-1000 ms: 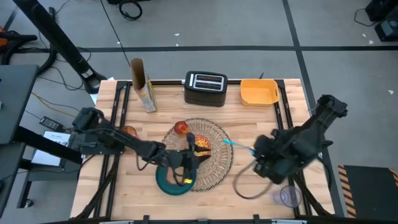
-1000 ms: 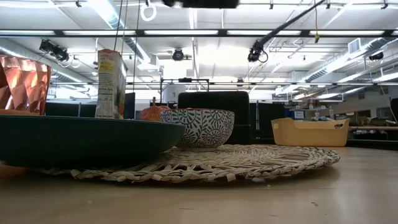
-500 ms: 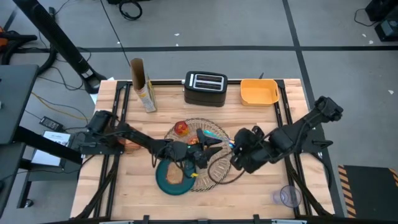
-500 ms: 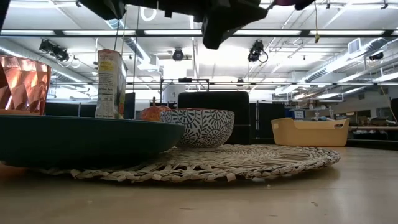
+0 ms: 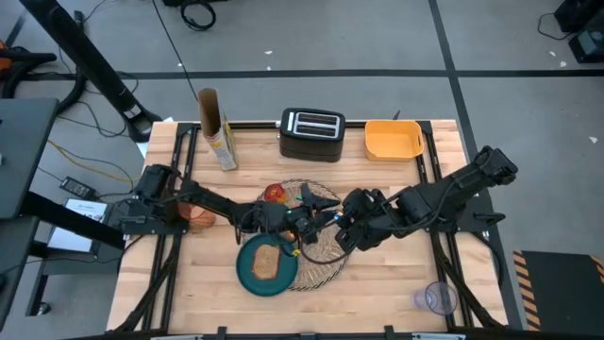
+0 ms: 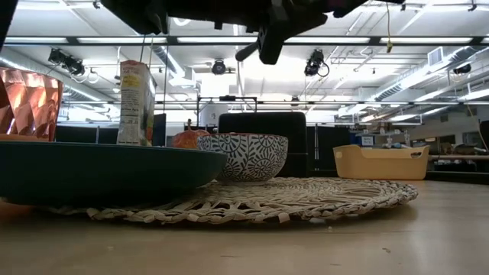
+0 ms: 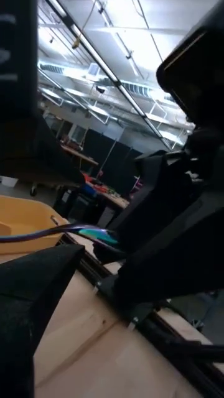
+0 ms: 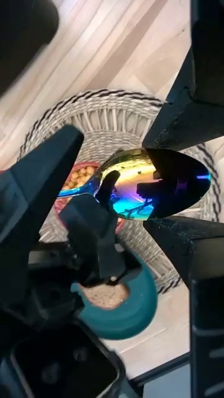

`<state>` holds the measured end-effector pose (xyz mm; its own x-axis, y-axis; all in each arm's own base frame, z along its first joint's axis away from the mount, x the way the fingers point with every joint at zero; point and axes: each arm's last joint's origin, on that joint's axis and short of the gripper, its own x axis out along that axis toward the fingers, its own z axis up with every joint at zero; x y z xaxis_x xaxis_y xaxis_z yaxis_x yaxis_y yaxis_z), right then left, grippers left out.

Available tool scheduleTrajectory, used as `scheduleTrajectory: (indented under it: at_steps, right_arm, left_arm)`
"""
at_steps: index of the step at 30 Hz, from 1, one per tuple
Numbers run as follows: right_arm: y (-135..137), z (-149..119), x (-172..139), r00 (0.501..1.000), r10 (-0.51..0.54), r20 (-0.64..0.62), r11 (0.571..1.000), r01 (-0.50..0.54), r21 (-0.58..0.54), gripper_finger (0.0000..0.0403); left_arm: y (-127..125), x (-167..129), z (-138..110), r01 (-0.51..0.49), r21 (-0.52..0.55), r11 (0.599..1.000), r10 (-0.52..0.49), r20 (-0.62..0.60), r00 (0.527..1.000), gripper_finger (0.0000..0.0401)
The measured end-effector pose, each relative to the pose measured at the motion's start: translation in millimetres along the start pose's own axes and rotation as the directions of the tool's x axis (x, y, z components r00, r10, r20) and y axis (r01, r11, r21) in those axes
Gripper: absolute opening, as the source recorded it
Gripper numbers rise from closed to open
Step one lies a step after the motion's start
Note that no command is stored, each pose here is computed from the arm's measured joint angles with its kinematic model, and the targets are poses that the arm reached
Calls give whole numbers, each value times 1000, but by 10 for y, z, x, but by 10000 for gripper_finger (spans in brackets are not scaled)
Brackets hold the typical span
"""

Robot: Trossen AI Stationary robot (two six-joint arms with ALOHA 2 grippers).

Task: Arrange a breakfast setting
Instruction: Put the purple spoon on the brown placemat to the right of the red patterned bowl

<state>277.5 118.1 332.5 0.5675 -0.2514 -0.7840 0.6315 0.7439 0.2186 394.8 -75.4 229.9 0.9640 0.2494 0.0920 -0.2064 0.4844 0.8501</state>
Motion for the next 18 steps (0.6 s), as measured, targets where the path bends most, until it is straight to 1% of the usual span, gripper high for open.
scheduleTrajectory:
  at_steps: [4, 9, 15, 16, 18]
  right_arm:
    - [-9, 17, 9, 1000, -6, 7, 1000, 6, 6, 169]
    - [11, 29, 9, 1000, 11, 22, 1000, -11, 12, 169]
    - [-3, 40, 10, 1000, 2, 25, 1000, -2, 3, 169]
    - [-4, 39, 11, 1000, 0, 25, 1000, 0, -2, 169]
    - [-3, 41, 11, 1000, 1, 28, 1000, 0, -11, 169]
  left_arm:
    - [9, -10, 28, -15, -6, 1000, 15, 14, 1000, 154]
    - [6, -11, 28, -13, 23, 1000, 12, 14, 1000, 104]
    - [-20, -39, 77, -8, -6, 1000, 8, 30, 1000, 28]
    - [-24, -44, 86, -7, -19, 1000, 7, 32, 999, 19]
    - [-29, -50, 96, -5, -78, 997, 7, 34, 999, 18]
